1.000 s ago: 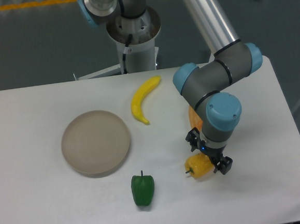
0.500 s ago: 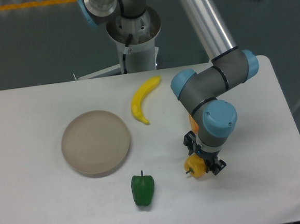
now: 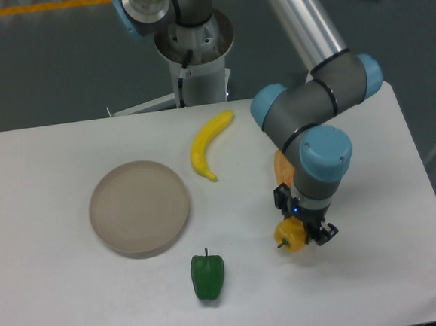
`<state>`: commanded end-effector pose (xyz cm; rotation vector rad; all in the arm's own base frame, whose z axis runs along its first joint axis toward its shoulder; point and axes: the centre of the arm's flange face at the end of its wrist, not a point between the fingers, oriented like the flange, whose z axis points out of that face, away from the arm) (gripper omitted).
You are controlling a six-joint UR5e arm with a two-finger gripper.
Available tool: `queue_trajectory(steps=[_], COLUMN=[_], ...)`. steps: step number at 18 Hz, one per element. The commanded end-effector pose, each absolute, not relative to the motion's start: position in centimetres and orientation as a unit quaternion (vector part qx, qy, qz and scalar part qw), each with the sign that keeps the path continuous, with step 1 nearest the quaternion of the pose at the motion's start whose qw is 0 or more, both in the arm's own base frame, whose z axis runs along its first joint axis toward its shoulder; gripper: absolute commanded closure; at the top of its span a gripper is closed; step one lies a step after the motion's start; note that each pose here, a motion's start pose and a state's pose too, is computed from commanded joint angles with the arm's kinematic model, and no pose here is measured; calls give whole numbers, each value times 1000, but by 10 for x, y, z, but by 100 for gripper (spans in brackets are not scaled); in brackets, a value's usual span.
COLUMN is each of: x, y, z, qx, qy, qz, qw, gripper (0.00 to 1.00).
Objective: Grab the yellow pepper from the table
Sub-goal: 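Lift the held yellow pepper up off the table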
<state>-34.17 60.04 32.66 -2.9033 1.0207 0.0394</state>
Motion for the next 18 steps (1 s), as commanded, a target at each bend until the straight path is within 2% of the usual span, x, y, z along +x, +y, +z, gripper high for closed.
queue_trajectory(steps=[2, 5, 10, 15, 18], x=[-357, -380, -383, -392, -397], y=[594, 572, 565, 561, 558], z=[342, 362, 353, 349, 348], qx=[-943, -923, -920, -925, -924], qy=[331, 384, 391, 379, 381], qz=[6, 19, 12, 12, 11], qw=[27, 27, 23, 21, 23], gripper=[58, 58, 58, 71, 71])
